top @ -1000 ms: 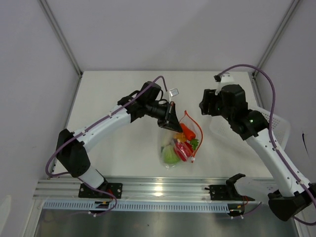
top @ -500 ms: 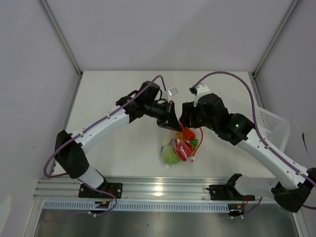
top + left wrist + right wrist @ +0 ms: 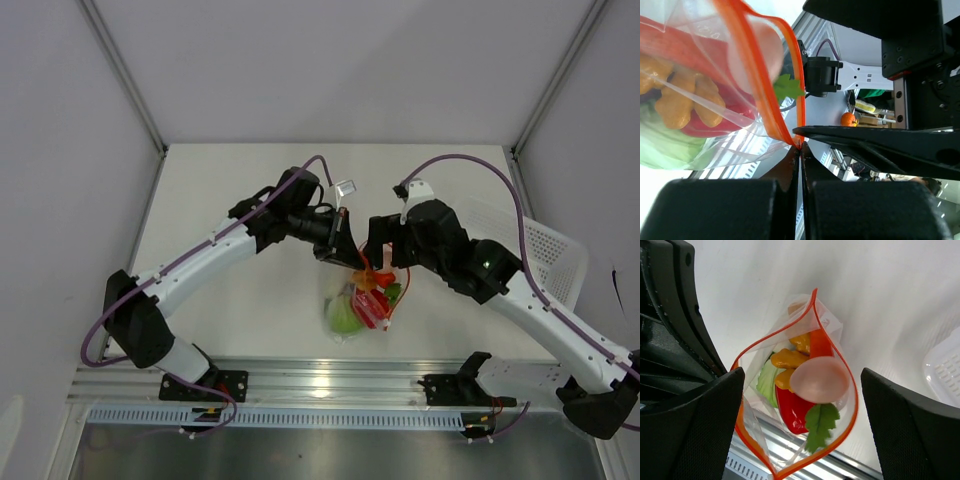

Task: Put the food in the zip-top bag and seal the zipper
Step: Place the fake vegetable in the zipper food storage bag.

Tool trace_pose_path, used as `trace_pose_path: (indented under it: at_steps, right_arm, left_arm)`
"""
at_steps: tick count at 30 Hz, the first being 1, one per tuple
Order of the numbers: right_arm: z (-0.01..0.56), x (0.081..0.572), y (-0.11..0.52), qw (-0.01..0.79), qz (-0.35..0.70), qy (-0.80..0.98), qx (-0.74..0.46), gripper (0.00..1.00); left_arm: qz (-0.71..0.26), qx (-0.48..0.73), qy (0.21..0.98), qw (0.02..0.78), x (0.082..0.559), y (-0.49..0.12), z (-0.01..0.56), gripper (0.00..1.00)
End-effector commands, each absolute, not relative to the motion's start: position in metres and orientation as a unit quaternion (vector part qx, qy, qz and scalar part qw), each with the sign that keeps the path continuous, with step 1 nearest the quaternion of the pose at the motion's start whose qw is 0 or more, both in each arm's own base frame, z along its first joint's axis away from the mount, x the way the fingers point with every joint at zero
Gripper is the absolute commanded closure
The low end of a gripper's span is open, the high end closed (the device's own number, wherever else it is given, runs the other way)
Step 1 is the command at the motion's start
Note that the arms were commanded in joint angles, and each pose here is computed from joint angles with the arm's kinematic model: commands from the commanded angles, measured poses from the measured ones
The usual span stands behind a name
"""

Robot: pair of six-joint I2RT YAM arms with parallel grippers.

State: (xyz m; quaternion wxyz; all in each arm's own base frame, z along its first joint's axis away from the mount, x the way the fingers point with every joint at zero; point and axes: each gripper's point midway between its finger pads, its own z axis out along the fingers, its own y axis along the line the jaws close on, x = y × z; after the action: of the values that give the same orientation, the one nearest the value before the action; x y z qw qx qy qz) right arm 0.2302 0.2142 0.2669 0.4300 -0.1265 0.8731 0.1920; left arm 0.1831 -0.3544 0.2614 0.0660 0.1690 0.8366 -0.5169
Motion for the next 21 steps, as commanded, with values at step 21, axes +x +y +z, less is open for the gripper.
trace_pose_path:
  at_steps: [21]
  right_arm:
    - [0.259,0.229,0.145,0.325,0.301,0.896,0.021,0.35]
  left_arm:
    - [-0.535,0.176,0.822,0.092,0.176,-0.347,0.283,0.99]
